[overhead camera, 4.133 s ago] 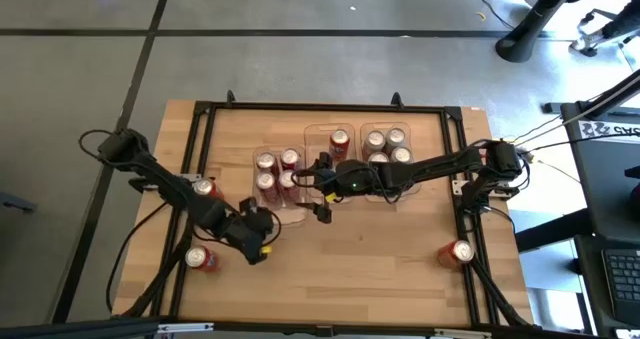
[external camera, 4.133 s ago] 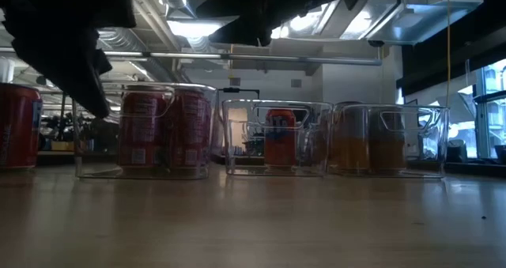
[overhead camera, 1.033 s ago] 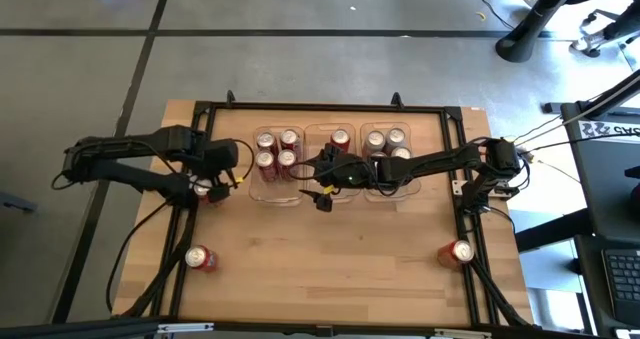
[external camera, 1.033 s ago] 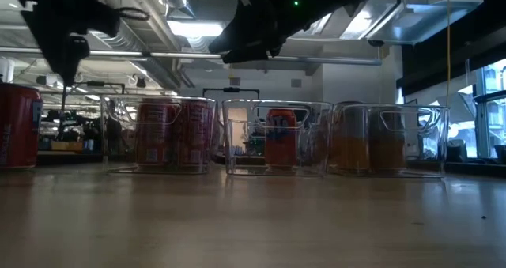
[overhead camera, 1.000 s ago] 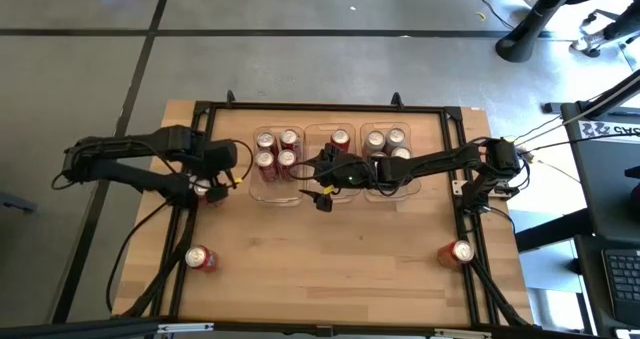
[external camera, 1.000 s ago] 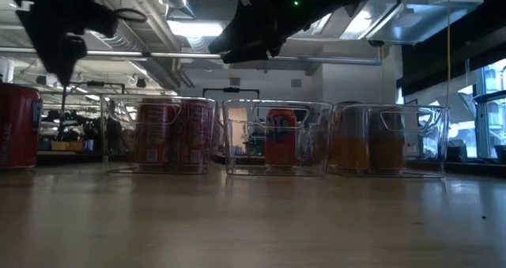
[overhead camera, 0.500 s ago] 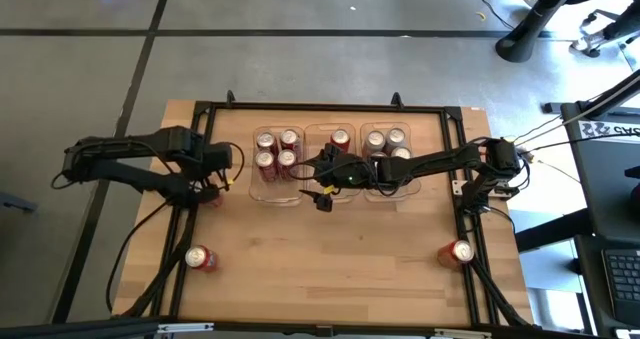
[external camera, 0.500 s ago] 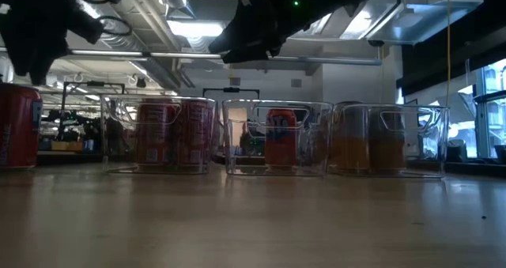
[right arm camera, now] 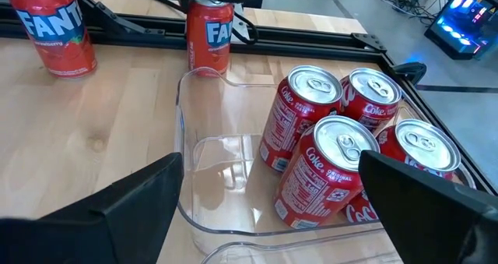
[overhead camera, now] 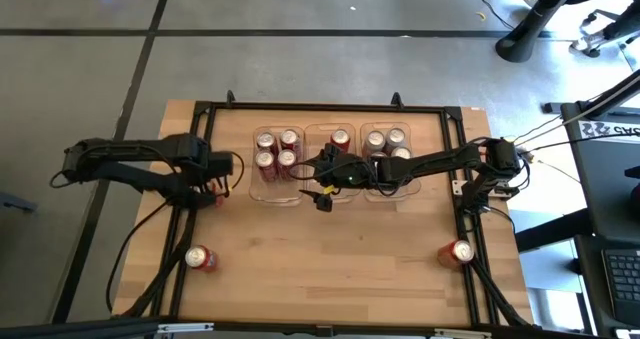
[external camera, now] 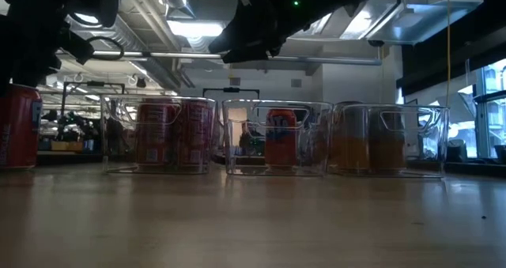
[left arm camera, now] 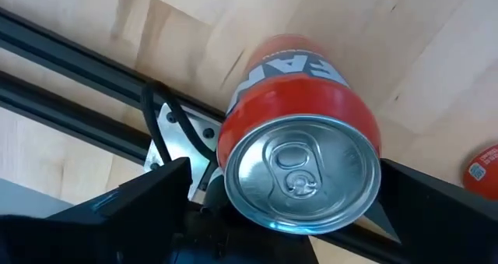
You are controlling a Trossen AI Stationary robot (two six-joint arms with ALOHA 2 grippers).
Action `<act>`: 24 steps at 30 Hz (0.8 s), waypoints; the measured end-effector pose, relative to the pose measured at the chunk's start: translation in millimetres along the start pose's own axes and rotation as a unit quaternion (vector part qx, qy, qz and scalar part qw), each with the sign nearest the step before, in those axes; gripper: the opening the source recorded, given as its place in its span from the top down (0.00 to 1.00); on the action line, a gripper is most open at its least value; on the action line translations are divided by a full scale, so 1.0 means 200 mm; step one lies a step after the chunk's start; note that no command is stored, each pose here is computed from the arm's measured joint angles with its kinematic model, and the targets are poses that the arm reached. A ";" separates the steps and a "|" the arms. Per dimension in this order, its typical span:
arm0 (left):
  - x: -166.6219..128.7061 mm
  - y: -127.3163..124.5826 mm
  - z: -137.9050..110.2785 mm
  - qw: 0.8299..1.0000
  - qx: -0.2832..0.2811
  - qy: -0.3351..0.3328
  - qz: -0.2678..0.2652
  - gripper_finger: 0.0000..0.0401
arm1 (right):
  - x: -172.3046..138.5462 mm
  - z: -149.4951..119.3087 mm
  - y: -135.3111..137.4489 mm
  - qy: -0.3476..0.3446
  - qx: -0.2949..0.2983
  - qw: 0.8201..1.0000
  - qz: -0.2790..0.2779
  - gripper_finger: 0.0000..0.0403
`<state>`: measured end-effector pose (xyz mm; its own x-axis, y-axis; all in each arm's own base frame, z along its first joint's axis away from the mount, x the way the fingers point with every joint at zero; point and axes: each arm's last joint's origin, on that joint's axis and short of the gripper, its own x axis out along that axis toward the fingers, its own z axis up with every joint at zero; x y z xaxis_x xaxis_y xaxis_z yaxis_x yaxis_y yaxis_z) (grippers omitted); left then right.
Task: Sort soda cans
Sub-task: Put the top orange soda can into the middle transparent bin
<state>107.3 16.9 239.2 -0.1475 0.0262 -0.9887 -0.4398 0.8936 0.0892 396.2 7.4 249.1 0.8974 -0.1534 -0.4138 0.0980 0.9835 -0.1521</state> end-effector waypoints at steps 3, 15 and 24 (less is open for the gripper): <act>0.02 0.00 0.00 1.000 0.003 0.006 0.001 0.03 | 0.00 0.00 0.00 0.000 0.000 1.000 0.000 0.04; 0.00 0.00 0.00 1.000 0.019 -0.007 0.014 0.34 | 0.00 -0.01 0.01 0.011 -0.002 1.000 0.011 0.04; -0.19 0.01 0.02 0.998 0.004 -0.069 -0.013 0.34 | -0.04 -0.01 0.06 0.029 -0.007 0.999 0.021 0.04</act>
<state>115.7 18.6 276.2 -0.0126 0.0627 -0.9980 -0.4348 0.8984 0.0619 389.1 19.8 249.5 0.8745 -0.1167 -0.4708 0.0534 0.9879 -0.1458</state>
